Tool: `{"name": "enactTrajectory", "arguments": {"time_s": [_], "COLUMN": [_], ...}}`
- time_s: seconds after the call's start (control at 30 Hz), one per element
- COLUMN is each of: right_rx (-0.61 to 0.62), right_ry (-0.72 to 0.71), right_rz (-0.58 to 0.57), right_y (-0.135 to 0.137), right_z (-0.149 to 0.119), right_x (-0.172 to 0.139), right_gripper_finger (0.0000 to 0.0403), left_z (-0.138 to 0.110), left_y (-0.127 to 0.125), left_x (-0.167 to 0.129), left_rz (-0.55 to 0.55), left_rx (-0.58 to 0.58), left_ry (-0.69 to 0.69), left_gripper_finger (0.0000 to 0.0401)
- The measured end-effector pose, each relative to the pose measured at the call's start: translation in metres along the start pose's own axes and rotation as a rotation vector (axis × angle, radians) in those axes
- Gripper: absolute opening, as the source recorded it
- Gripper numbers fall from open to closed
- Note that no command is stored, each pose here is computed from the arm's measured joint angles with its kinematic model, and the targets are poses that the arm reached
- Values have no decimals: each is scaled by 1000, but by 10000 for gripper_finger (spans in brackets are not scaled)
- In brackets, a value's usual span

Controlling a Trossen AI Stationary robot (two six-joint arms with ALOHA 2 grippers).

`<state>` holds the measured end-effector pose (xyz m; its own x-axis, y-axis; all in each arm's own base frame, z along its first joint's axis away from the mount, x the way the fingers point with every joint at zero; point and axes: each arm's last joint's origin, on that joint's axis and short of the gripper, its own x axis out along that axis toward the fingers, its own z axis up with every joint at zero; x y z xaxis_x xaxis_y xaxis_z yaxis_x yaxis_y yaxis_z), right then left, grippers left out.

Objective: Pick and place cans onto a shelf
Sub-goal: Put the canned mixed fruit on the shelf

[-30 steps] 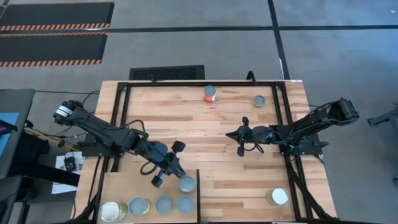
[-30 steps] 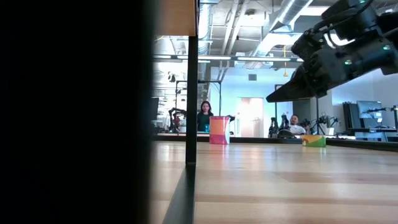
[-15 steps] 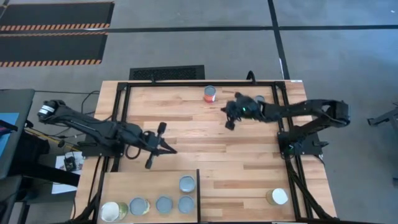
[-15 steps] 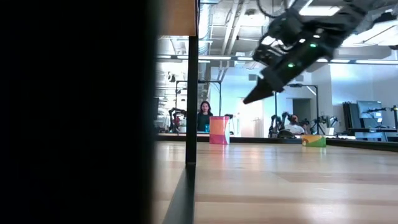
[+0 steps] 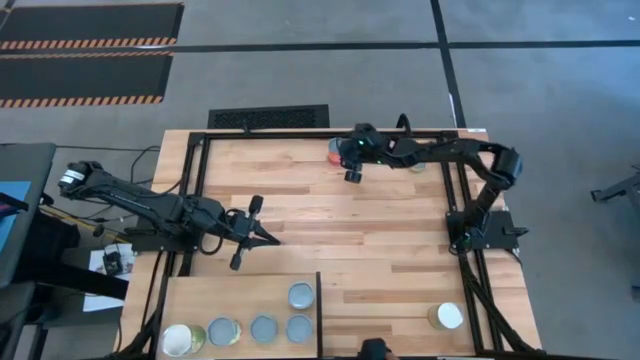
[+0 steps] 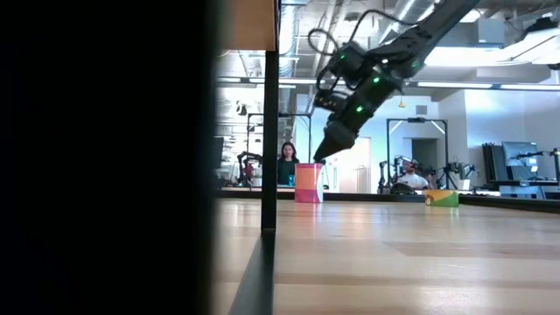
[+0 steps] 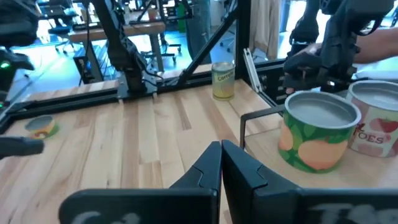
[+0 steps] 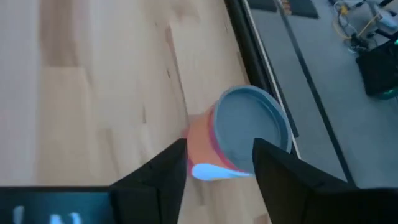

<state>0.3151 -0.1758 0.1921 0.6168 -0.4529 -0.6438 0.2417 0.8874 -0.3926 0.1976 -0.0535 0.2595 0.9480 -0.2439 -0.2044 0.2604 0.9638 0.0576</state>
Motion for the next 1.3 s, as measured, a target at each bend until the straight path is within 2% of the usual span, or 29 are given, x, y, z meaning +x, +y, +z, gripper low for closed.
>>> {"name": "enactTrajectory", "arguments": {"time_s": [0.17,0.33,0.47,0.67,0.73,0.8,1.0,1.3], "right_rx": [-5,-9,-23,-42,-50,-56,-49,-192], "right_ry": [50,105,123,126,127,107,-46,-186], "right_rz": [3,59,103,130,139,155,383,536], "right_y": [-12,-17,-17,-16,-13,-9,25,111], "right_z": [5,8,14,18,21,27,55,86], "right_x": [18,31,34,29,22,14,-14,-33], "right_gripper_finger": [211,187,140,26,15,22,12,20], "left_z": [-1,-1,-2,-2,-2,-2,-2,-2], "left_y": [0,0,0,-1,-1,-1,-1,0], "left_x": [0,0,0,0,0,0,0,0], "left_rz": [0,0,0,-3,-3,-3,-3,8], "left_rx": [0,0,-1,-6,-11,-11,1,-7], "left_ry": [6,8,20,23,24,25,20,23], "left_gripper_finger": [2,2,2,2,2,2,2,2]}}
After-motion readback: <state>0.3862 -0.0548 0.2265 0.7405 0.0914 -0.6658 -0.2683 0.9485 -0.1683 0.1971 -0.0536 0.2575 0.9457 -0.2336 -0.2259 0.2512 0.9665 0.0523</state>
